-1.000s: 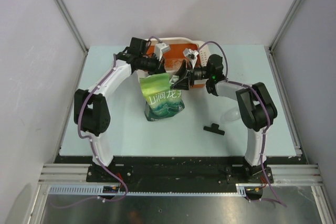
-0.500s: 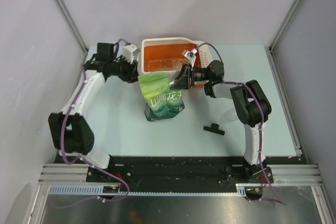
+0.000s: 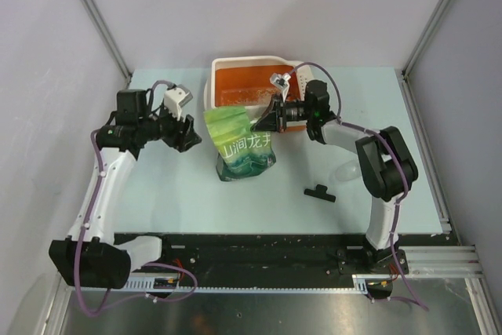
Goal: Fill the litter box with clean litter
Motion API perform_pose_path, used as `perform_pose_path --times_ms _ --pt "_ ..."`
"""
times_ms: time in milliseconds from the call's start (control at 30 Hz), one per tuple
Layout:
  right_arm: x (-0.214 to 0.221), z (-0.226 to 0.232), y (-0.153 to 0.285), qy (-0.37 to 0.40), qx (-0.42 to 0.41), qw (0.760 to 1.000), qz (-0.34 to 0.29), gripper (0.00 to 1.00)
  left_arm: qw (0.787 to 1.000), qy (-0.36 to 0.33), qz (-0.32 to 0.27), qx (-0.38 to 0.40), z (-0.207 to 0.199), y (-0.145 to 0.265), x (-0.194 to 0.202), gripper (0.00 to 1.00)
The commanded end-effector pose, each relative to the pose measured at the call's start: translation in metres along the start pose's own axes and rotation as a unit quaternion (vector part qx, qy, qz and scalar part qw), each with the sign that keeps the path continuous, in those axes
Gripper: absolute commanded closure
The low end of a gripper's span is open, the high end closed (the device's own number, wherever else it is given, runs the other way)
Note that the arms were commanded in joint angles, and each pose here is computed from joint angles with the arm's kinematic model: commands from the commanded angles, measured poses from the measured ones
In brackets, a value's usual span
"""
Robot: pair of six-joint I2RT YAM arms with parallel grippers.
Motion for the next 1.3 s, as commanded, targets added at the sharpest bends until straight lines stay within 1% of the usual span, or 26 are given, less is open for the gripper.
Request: perform_pose_path --times_ms 0,133,167,200,233,267,333,367,400,433,467,500,567,600,667,700,733,767,800,933,967,1000,1067,1133,1200,1267 --pt "-0.036 0.011 0.007 0.065 0.025 0.998 0.001 1.0 0.992 0.015 -0.024 0.121 -0.037 -0.001 -0.003 0.28" --pt "-0.033 0.027 0.011 0.036 0.011 0.999 0.019 1.0 0.984 0.045 -0.017 0.173 -0.049 -0.016 -0.002 0.23" --pt "-0.033 0.03 0.011 0.03 0.009 0.999 0.022 1.0 0.981 0.076 -0.012 0.176 -0.051 -0.02 0.002 0.23" --pt "-0.031 0.033 0.011 0.026 0.007 0.999 0.026 1.0 0.982 0.066 -0.035 0.173 -0.047 -0.026 -0.007 0.22" --pt "-0.03 0.037 0.011 0.017 0.007 0.999 0.031 1.0 0.98 0.084 -0.042 0.177 -0.049 -0.028 -0.01 0.22" --pt "-0.03 0.038 0.011 0.025 0.01 0.999 0.033 1.0 0.979 0.073 -0.062 0.179 -0.047 -0.035 -0.016 0.22" --pt "-0.031 0.04 0.011 0.022 0.015 0.999 0.036 1.0 0.972 0.088 -0.057 0.21 -0.056 -0.046 -0.02 0.23" --pt "-0.031 0.039 0.012 0.01 0.023 0.999 0.034 1.0 0.97 0.083 -0.065 0.219 -0.059 -0.05 -0.027 0.23" --pt "-0.033 0.037 0.013 0.003 0.028 0.999 0.032 1.0 0.967 0.086 -0.062 0.232 -0.064 -0.055 -0.029 0.28" --pt "-0.034 0.037 0.014 -0.002 0.031 0.999 0.031 1.0 0.964 0.109 -0.054 0.239 -0.064 -0.062 -0.028 0.31" --pt "-0.038 0.039 0.015 0.0 0.035 0.999 0.028 1.0 0.961 0.112 -0.059 0.247 -0.065 -0.066 -0.033 0.34" --pt "-0.038 0.04 0.016 0.003 0.037 0.999 0.028 1.0 0.959 0.117 -0.056 0.253 -0.067 -0.069 -0.033 0.43" --pt "-0.043 0.042 0.023 0.001 0.052 0.998 0.028 1.0 0.954 0.127 -0.045 0.269 -0.071 -0.076 -0.033 0.52" --pt "-0.042 0.042 0.026 -0.008 0.055 0.998 0.032 1.0 0.951 0.134 -0.038 0.275 -0.071 -0.08 -0.03 0.6" --pt "-0.047 0.047 0.034 -0.009 0.059 0.998 0.03 1.0 0.946 0.146 -0.027 0.289 -0.076 -0.083 -0.026 0.69" --pt "-0.045 0.05 0.037 -0.012 0.06 0.998 0.034 1.0 0.944 0.153 -0.021 0.292 -0.076 -0.085 -0.024 0.81" --pt "-0.044 0.051 0.041 -0.016 0.061 0.997 0.036 1.0 0.942 0.162 -0.017 0.293 -0.077 -0.085 -0.023 0.9" --pt "-0.042 0.055 0.043 -0.022 0.057 0.997 0.038 1.0 0.942 0.168 -0.014 0.291 -0.077 -0.087 -0.022 0.96" --pt "-0.042 0.06 0.048 -0.033 0.057 0.997 0.039 1.0 0.94 0.174 -0.011 0.292 -0.076 -0.089 -0.021 1.0" --pt "-0.027 0.071 0.056 -0.066 0.037 0.996 0.043 1.0 0.932 0.185 0.001 0.313 -0.078 -0.093 -0.019 1.0" --pt "-0.018 0.073 0.056 -0.084 0.036 0.995 0.045 0.98 0.931 0.187 0.004 0.315 -0.078 -0.095 -0.019 1.0" --pt "-0.022 0.075 0.053 -0.066 0.029 0.997 0.037 0.92 0.929 0.194 0.01 0.315 -0.076 -0.1 -0.016 1.0" --pt "-0.016 0.079 0.049 -0.08 0.025 0.996 0.033 0.87 0.929 0.193 0.01 0.316 -0.075 -0.103 -0.018 1.0" --pt "-0.015 0.082 0.039 -0.065 0.022 0.997 0.032 0.75 0.929 0.194 0.012 0.314 -0.07 -0.11 -0.02 1.0" --pt "-0.012 0.083 0.033 -0.056 0.02 0.998 0.027 0.71 0.928 0.195 0.014 0.317 -0.068 -0.115 -0.022 1.0" --pt "-0.009 0.08 0.03 -0.073 0.02 0.997 0.023 0.7 0.928 0.188 0.008 0.321 -0.067 -0.115 -0.03 1.0"
Point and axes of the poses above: each gripper's point midway between its finger pads, its own y axis back along the fingers, its own z axis along the line the jaws close on, x = y × z, the point moved 2 cm from there along y, back along the fingers, and after that the axes turned 7 degrees about y, right-handed, at the moved point
